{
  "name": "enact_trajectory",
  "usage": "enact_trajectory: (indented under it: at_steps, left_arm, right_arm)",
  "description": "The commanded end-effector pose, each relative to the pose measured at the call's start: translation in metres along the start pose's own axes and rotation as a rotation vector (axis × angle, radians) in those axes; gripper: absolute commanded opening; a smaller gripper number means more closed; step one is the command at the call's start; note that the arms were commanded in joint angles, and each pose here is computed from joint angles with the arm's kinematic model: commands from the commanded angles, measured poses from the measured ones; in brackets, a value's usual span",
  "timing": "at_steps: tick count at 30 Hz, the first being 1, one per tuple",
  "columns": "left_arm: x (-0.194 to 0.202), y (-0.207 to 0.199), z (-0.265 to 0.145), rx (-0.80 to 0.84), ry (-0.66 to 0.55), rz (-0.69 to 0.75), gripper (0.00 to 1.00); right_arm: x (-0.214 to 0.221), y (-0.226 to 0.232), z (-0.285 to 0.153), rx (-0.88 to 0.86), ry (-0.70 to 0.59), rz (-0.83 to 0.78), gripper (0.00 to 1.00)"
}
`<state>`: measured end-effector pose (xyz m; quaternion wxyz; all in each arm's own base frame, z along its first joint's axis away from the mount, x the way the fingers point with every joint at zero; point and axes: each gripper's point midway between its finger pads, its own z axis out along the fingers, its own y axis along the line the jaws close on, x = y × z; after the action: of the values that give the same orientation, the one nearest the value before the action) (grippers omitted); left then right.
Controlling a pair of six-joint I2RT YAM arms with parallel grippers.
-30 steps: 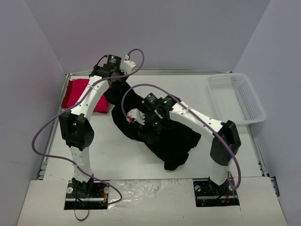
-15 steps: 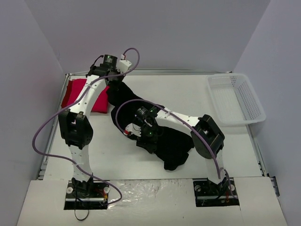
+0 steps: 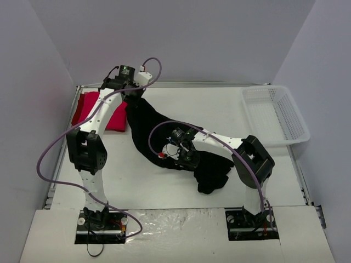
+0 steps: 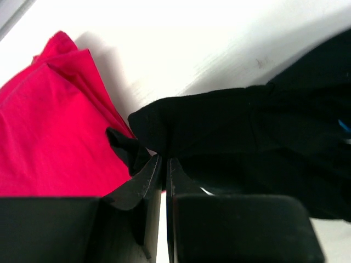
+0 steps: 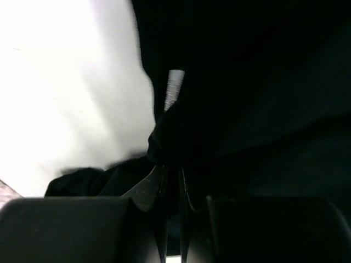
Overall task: Fold and stack the t-shirts
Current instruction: Flatten out the tshirt
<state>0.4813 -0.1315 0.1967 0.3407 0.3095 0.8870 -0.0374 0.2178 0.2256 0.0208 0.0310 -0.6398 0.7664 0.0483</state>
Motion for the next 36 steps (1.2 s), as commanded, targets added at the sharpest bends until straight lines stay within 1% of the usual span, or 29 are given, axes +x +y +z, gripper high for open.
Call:
enact_trajectory:
  at_steps: [1, 4, 7, 9, 10, 11, 12, 13, 14, 15, 16, 17, 18, 19, 20, 22, 23, 26, 27, 28, 29, 30, 31, 33, 34, 36]
  left_arm:
    - [-0.01, 0.006, -0.051, -0.04, -0.059, 0.021, 0.02]
    - [0.001, 0.007, -0.072, -0.047, -0.049, 0.035, 0.02]
    - [0.014, 0.003, -0.101, -0.048, -0.046, 0.052, 0.02]
    - [0.028, -0.004, -0.112, -0.032, -0.016, 0.062, 0.02]
    - [0.03, -0.008, -0.127, -0.033, -0.033, 0.069, 0.02]
    - [0.036, -0.012, -0.132, -0.02, -0.022, 0.075, 0.02]
    - [0.044, -0.019, -0.142, -0.003, -0.005, 0.084, 0.02]
    - [0.045, -0.022, -0.159, -0.008, -0.024, 0.087, 0.02]
    - [0.047, -0.028, -0.167, 0.007, -0.033, 0.092, 0.02]
    - [0.057, -0.037, -0.176, 0.034, -0.013, 0.097, 0.03]
    - [0.06, -0.045, -0.193, 0.048, -0.033, 0.112, 0.02]
    - [0.062, -0.057, -0.202, 0.099, -0.051, 0.14, 0.02]
    - [0.073, -0.069, -0.213, 0.151, -0.028, 0.148, 0.02]
    - [0.077, -0.079, -0.229, 0.174, -0.053, 0.173, 0.02]
    - [0.081, -0.086, -0.238, 0.194, -0.061, 0.186, 0.03]
    - [0.093, -0.107, -0.258, 0.267, -0.076, 0.207, 0.02]
    - [0.101, -0.123, -0.266, 0.344, -0.075, 0.221, 0.03]
    - [0.116, -0.152, -0.281, 0.477, -0.083, 0.261, 0.02]
    - [0.124, -0.162, -0.285, 0.528, -0.068, 0.273, 0.02]
    - [0.128, -0.175, -0.288, 0.595, -0.077, 0.271, 0.02]
    - [0.131, -0.182, -0.291, 0.639, -0.081, 0.273, 0.02]
    - [0.137, -0.189, -0.294, 0.687, -0.077, 0.286, 0.02]
    - [0.137, -0.196, -0.295, 0.725, -0.09, 0.275, 0.02]
    - [0.144, -0.202, -0.289, 0.768, -0.067, 0.268, 0.02]
    - [0.145, -0.206, -0.288, 0.795, -0.061, 0.27, 0.02]
    - [0.143, -0.211, -0.283, 0.839, -0.043, 0.257, 0.02]
  right_arm:
    - [0.005, -0.038, -0.045, 0.124, -0.016, 0.052, 0.0]
    - [0.011, -0.063, -0.069, 0.171, -0.032, 0.075, 0.0]
    - [0.008, -0.103, -0.103, 0.263, -0.095, 0.104, 0.0]
    - [0.017, -0.127, -0.116, 0.297, -0.114, 0.146, 0.0]
    - [0.017, -0.138, -0.117, 0.304, -0.118, 0.159, 0.0]
    - [0.011, -0.154, -0.133, 0.343, -0.158, 0.172, 0.0]
    - [0.017, -0.169, -0.14, 0.359, -0.173, 0.205, 0.0]
    - [0.017, -0.178, -0.144, 0.369, -0.186, 0.22, 0.0]
    - [0.01, -0.192, -0.152, 0.385, -0.216, 0.228, 0.0]
    - [0.01, -0.2, -0.153, 0.393, -0.225, 0.237, 0.0]
    - [0.014, -0.21, -0.155, 0.405, -0.226, 0.255, 0.0]
    - [0.01, -0.22, -0.152, 0.405, -0.231, 0.259, 0.0]
    - [0.01, -0.225, -0.15, 0.406, -0.228, 0.264, 0.0]
    - [0.011, -0.23, -0.147, 0.405, -0.226, 0.267, 0.0]
    - [0.009, -0.234, -0.135, 0.387, -0.21, 0.264, 0.0]
    - [0.004, -0.245, -0.134, 0.397, -0.216, 0.26, 0.0]
    - [0.0, -0.253, -0.128, 0.4, -0.215, 0.264, 0.0]
    - [-0.008, -0.262, -0.114, 0.383, -0.217, 0.266, 0.0]
    - [-0.012, -0.262, -0.112, 0.371, -0.232, 0.265, 0.0]
    - [-0.014, -0.263, -0.107, 0.361, -0.234, 0.267, 0.07]
    - [-0.015, -0.263, -0.104, 0.354, -0.235, 0.272, 0.1]
    - [-0.016, -0.261, -0.101, 0.338, -0.241, 0.284, 0.3]
    - [-0.014, -0.257, -0.094, 0.32, -0.232, 0.288, 0.42]
    - [-0.01, -0.253, -0.09, 0.305, -0.219, 0.301, 0.51]
    - [-0.006, -0.248, -0.088, 0.296, -0.211, 0.313, 0.58]
    - [-0.001, -0.243, -0.089, 0.288, -0.21, 0.332, 0.62]
